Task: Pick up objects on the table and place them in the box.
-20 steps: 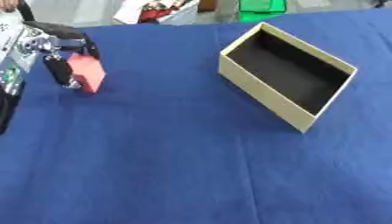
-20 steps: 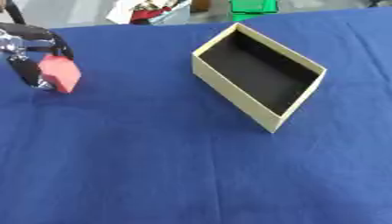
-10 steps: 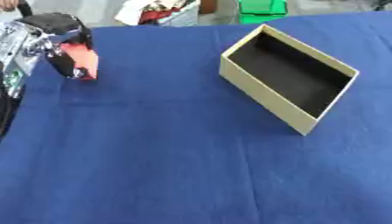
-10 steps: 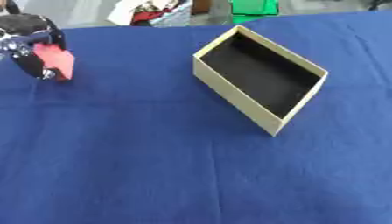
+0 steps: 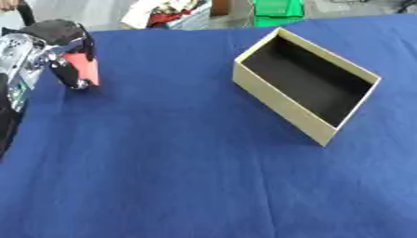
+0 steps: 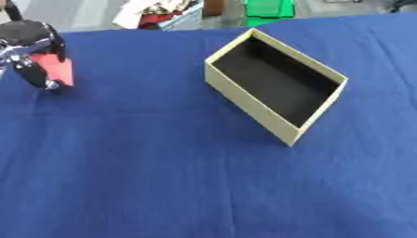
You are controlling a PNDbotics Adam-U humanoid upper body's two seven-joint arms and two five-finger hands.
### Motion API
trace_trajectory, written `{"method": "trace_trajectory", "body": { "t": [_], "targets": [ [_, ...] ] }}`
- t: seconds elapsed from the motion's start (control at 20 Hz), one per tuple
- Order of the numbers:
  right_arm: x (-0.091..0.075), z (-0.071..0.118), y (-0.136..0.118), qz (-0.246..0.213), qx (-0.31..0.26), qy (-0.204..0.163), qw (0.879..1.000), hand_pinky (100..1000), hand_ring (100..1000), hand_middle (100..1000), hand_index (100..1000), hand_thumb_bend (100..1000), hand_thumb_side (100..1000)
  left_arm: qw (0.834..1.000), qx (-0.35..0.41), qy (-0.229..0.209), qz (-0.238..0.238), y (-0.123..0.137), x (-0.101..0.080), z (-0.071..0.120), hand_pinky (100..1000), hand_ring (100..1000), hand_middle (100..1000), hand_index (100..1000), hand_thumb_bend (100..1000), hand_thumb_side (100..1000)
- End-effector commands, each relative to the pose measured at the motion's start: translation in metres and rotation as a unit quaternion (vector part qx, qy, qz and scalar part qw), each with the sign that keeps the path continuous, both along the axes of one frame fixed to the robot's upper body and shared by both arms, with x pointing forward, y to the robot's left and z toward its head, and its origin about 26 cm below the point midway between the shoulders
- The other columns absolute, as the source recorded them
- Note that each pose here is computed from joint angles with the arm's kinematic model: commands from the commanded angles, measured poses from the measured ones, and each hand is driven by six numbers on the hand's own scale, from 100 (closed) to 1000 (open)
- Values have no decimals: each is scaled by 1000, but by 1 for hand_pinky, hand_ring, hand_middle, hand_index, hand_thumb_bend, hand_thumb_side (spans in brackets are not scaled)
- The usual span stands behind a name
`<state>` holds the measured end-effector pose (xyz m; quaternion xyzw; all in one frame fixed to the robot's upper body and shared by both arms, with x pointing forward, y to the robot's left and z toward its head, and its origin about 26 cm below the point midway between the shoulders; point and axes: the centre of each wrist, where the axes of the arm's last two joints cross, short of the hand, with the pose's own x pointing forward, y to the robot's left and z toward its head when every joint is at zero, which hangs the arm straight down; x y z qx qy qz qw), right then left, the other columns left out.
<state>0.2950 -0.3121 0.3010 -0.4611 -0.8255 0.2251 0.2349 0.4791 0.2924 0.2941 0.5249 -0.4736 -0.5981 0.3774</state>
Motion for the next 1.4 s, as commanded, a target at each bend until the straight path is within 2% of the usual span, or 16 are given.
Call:
{"method": "trace_trajectory", "body": {
  "t": [0.05,0.35,0.65,0.8,1.05,1.4],
  "targets": [
    [-4,8,-2,-2,-4,-12,1000,846,831,865,865,100,1000,1000,-8,-20,-1,5,-6,19,405,278,392,513,350,100],
    [-4,6,-2,-2,-5,-7,1000,846,832,865,865,100,1000,999,-10,-40,-20,-5,-15,37,387,274,400,521,340,100],
    [-4,6,-2,-1,-4,-5,1000,846,832,865,866,100,1000,996,1,-55,-76,-30,-29,55,381,271,409,530,334,100],
    [-4,6,-2,1,-3,-6,1000,846,832,866,866,100,1000,991,8,-69,-116,-51,-40,66,391,285,421,539,317,100],
    [-4,8,1,9,-1,-6,1000,845,832,865,866,100,1000,975,-3,-96,-201,-101,-60,81,384,293,431,552,284,100],
    [-3,16,7,25,3,-19,1000,845,831,865,866,100,1000,945,-92,-115,-292,-158,-73,80,354,293,425,573,177,100]
  ]
}}
